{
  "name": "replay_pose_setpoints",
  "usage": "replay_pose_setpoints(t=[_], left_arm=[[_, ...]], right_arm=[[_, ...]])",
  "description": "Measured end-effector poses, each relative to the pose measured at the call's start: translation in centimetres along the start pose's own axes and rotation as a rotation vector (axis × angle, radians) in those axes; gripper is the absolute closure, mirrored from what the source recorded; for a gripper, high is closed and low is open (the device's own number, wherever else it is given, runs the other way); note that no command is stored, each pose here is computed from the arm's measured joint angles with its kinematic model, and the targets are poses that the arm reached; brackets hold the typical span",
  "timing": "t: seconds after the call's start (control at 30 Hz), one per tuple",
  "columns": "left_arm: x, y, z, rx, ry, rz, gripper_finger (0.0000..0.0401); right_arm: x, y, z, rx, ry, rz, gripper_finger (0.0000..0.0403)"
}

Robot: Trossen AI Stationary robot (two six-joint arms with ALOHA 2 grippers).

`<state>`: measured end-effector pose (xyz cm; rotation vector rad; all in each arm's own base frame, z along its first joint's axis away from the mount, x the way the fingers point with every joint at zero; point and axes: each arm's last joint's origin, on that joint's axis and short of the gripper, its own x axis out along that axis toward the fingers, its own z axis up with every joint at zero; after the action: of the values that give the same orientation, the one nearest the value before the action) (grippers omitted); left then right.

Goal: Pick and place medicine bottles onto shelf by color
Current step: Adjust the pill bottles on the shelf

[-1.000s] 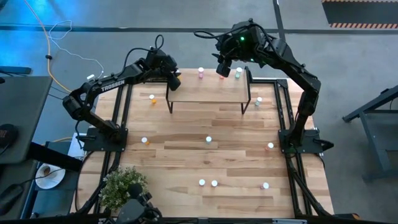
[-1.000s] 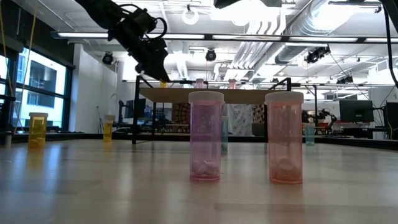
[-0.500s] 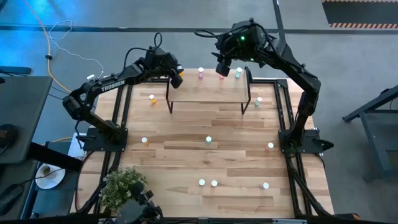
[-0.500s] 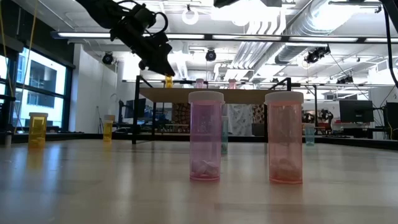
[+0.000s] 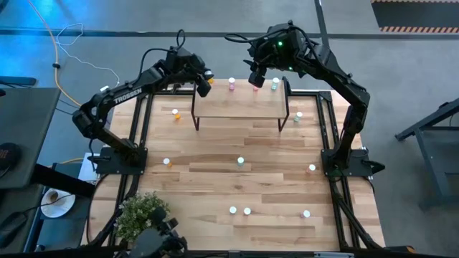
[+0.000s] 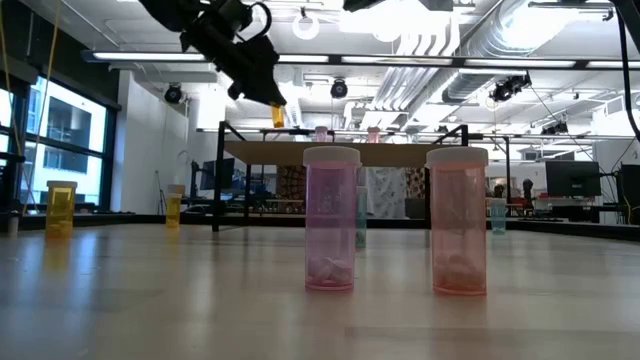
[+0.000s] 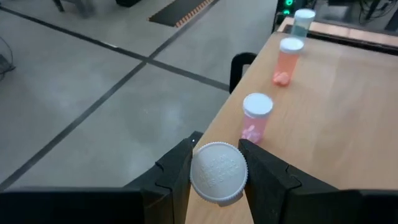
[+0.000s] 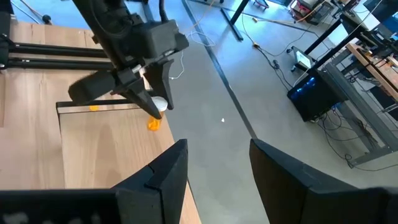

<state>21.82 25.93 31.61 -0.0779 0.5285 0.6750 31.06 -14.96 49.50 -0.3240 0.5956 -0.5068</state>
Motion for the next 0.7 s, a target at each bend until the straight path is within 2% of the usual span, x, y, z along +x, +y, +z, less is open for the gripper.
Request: replay_pose_setpoints(t=[0.33, 0.7], left_arm=[[3.6, 0.3, -2.5, 0.002, 0.138, -0.023, 0.0288], [3.6, 0.5, -2.6, -0.001, 0.139, -0.018, 0.0288]], right_arm=[[0.0, 0.0, 0.0, 0.0, 0.0, 0.0, 0.0237], [0.0, 0.0, 0.0, 0.0, 0.001, 0.0, 0.0237]])
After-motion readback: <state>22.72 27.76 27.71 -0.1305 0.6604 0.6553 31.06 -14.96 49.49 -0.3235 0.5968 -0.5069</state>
